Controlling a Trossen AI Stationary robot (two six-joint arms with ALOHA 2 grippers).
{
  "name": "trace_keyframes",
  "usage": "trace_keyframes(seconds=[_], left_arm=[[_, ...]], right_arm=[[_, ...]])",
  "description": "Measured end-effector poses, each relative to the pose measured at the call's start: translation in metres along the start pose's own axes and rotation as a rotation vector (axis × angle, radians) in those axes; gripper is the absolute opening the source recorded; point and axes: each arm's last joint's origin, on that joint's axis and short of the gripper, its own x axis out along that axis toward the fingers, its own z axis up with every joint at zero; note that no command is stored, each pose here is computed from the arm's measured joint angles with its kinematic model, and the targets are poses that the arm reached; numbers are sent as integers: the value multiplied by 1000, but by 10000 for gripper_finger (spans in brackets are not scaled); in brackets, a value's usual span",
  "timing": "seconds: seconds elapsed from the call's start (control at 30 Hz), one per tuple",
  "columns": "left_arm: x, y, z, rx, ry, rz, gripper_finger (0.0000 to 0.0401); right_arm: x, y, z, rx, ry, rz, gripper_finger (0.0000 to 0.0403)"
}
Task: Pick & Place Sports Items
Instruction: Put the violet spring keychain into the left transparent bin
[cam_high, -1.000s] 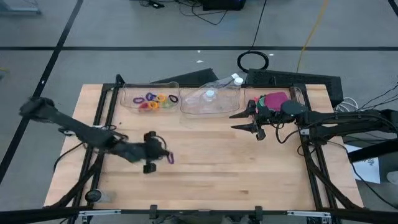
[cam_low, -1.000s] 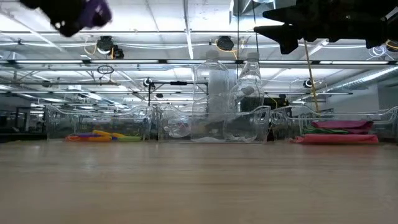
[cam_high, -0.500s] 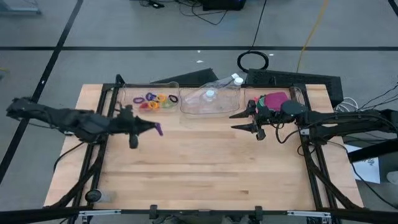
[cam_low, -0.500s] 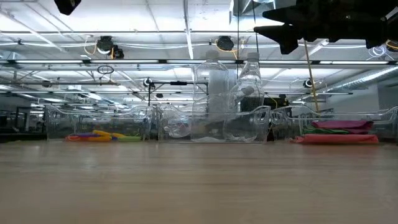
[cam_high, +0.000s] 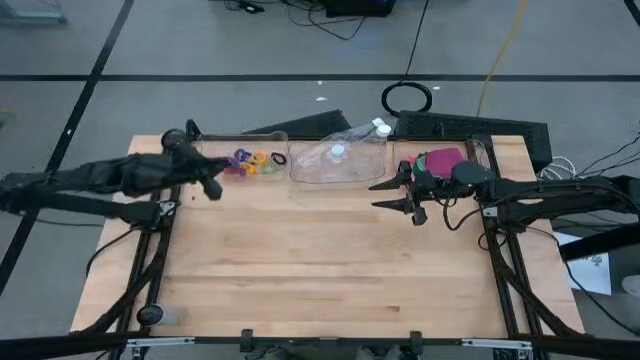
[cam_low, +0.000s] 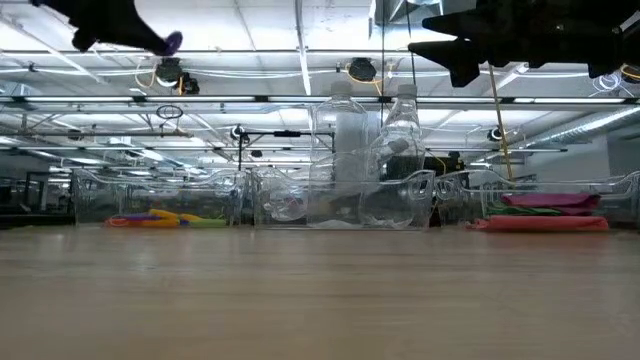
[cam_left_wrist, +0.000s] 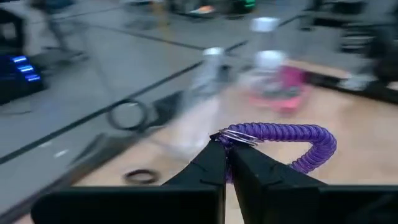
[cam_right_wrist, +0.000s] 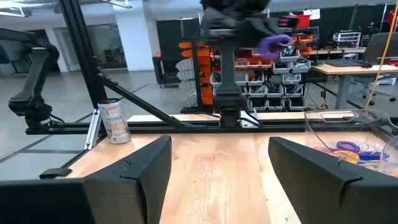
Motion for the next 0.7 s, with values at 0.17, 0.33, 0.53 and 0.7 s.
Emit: trace_keyframes(seconds=[0.17, 0.33, 0.53, 0.7], left_arm=[[12, 20, -1, -31, 32, 155, 4], [27, 40, -13, -81, 78, 218, 4], [49, 63, -38, -158, 86, 281, 4], [70, 81, -60, -223, 69, 276, 4]], right_arm=[[0, 0, 0, 0, 0, 0, 196], [0, 0, 0, 0, 0, 0, 196], [0, 0, 0, 0, -1, 0, 196], [0, 0, 0, 0, 0, 0, 196]])
